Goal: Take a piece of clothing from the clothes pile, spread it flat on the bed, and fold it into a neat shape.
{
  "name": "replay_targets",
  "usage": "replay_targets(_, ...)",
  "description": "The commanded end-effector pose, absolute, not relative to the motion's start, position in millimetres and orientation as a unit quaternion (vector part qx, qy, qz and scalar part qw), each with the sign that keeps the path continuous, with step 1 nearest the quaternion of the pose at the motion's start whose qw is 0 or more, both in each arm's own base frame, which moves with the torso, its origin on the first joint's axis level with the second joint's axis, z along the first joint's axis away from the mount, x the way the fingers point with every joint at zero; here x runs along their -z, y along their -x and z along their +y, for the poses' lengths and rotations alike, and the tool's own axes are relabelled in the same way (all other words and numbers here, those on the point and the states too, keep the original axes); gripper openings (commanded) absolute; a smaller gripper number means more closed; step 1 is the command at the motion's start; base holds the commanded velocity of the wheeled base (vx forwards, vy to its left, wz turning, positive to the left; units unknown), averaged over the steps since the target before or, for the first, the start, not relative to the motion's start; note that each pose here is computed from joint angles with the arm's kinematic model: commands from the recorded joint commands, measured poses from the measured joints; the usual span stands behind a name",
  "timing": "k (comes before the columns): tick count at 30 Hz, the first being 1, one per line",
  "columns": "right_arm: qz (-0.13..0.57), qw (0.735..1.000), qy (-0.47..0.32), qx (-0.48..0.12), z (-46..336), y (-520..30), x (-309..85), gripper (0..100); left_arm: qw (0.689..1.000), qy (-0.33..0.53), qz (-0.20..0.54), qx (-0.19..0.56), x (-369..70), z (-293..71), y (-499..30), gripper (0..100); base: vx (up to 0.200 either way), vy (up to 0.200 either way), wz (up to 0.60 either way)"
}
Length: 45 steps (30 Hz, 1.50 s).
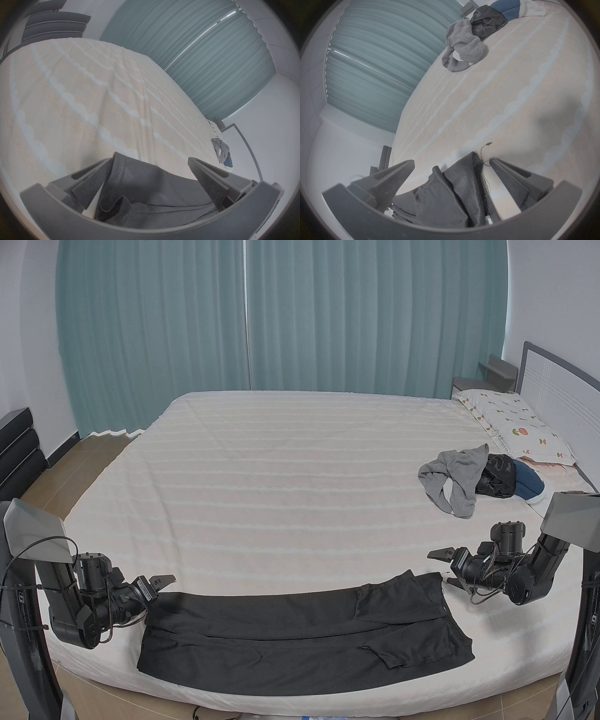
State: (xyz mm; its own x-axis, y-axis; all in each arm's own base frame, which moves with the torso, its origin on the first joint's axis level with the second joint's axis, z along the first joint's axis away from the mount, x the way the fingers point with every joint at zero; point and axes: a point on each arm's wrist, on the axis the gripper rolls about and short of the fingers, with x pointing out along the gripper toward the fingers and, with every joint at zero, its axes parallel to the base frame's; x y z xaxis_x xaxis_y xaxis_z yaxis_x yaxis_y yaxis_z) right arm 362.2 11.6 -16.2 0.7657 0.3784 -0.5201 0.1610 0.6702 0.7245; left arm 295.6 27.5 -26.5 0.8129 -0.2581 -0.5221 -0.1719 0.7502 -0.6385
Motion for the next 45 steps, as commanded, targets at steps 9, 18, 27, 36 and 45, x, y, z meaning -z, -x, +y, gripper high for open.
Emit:
replay_targets(9,0.336,0.850,-0.401,-0.064,12,-362,17,100,0.888,0.331,0.320,0.017,36,30,-290,100,0.000,0.000,0.00)
replay_targets(18,0.336,0.850,-0.401,-0.063,11,-362,16,100,0.889,0.328,0.318,0.019,37,29,-292,0,0.000,0.000,0.00)
replay_targets(27,0.337,0.849,-0.402,-0.063,11,-362,17,100,0.902,0.320,0.288,-0.034,30,38,-294,0,0.000,0.000,0.00)
replay_targets(36,0.335,0.849,-0.403,-0.063,11,-362,16,100,0.904,0.336,0.260,-0.046,25,43,-296,0,0.000,0.000,0.00)
replay_targets(45,0.335,0.849,-0.403,-0.064,12,-362,15,100,0.903,0.337,0.263,-0.046,28,43,-297,0,0.000,0.000,0.00)
